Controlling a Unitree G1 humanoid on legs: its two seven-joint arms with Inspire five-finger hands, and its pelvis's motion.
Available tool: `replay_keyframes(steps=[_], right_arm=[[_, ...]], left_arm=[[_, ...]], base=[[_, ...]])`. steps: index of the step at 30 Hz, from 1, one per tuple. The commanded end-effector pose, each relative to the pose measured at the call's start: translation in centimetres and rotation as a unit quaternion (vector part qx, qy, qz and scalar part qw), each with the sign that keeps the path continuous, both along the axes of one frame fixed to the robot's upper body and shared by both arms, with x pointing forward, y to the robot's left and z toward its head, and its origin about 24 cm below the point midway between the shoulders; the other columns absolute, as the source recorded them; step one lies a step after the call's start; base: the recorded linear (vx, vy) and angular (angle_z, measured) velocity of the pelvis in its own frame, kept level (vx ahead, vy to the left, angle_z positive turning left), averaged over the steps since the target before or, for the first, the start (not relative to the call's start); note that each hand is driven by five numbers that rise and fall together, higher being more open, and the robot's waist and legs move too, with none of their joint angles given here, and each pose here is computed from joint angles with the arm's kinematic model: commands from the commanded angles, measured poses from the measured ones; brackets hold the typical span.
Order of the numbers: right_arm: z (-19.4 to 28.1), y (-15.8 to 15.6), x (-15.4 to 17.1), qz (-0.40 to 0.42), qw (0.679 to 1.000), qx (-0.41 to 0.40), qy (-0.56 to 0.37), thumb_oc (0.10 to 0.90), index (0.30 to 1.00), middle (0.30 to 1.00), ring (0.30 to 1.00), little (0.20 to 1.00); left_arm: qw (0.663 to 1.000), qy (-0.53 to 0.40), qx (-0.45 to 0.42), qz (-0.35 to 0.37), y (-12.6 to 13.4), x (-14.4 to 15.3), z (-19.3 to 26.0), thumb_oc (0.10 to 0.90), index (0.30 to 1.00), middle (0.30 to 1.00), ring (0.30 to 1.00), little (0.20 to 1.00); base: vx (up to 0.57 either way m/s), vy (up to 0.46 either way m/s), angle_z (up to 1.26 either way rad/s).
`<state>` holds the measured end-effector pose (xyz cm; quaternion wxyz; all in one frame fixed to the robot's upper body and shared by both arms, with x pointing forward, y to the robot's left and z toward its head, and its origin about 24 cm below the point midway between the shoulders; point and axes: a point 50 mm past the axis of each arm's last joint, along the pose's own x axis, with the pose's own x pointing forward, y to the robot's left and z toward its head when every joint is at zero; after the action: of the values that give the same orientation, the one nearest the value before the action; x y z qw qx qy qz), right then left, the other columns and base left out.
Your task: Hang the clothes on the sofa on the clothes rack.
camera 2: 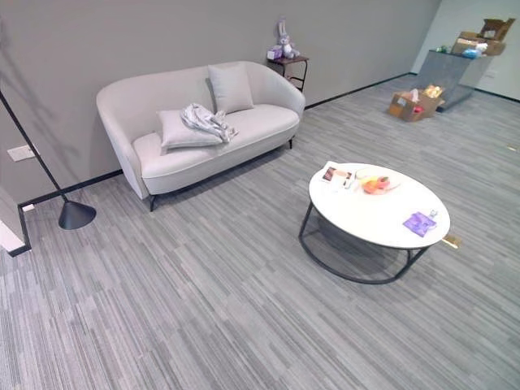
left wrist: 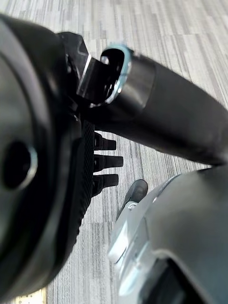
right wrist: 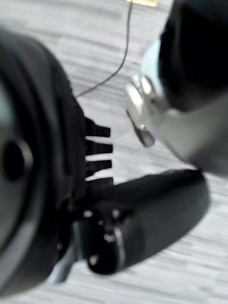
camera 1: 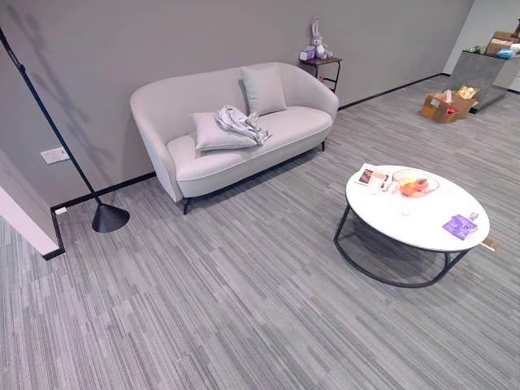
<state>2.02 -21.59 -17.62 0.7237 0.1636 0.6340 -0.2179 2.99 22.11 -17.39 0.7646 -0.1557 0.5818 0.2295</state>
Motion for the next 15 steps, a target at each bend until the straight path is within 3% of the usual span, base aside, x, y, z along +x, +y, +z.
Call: replay_keyframes(steps=[1, 10, 15], right_arm=[[-0.28, 2.44, 1.21, 0.047, 0.998, 0.037, -0.010, 0.800, 0.900, 0.900, 0.900, 0.900], [-0.36, 2.95, 0.98, 0.113, 0.993, 0.035, -0.003, 0.800, 0.900, 0.900, 0.900, 0.900], [-0.39, 2.99, 0.57, 0.130, 0.991, 0.035, 0.003, 0.800, 0.900, 0.900, 0.900, 0.900]], left_arm=[[1.000, -0.011, -0.006, 0.006, -0.99, 1.29, -0.09, 0.800, 0.900, 0.900, 0.900, 0.900], [0.999, 0.002, 0.002, -0.054, -1.11, 1.28, -0.12, 0.800, 0.900, 0.900, 0.900, 0.900], [0.999, 0.006, 0.002, -0.049, -0.95, 1.22, -0.10, 0.800, 0.900, 0.900, 0.900, 0.900]], base=[[-0.03, -0.016, -0.14], [0.00, -0.018, -0.07], [-0.01, -0.005, -0.02]])
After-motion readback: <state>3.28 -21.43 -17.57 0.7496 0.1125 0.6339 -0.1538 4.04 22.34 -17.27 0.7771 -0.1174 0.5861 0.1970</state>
